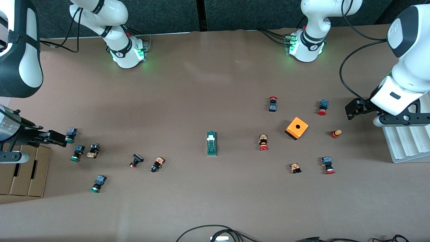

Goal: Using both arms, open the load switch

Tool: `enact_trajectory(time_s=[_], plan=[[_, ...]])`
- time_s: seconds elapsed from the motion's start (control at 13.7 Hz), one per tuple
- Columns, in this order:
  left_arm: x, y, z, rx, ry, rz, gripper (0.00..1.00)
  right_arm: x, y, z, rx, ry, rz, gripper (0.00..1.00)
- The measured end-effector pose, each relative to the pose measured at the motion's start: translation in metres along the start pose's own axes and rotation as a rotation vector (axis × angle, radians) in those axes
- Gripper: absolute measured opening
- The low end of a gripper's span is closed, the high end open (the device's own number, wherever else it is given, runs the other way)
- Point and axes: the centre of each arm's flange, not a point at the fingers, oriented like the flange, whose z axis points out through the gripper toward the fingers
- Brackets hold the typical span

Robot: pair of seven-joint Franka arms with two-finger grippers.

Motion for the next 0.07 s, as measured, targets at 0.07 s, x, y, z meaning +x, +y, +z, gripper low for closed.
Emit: enact_trajectory(time_s=[0.07], plan=[[-0.0002,0.0028,-0.0003,0.0,0.0,-0.003,1.0,0.0,0.0,0.0,0.0,0.0,0.0,1.0]])
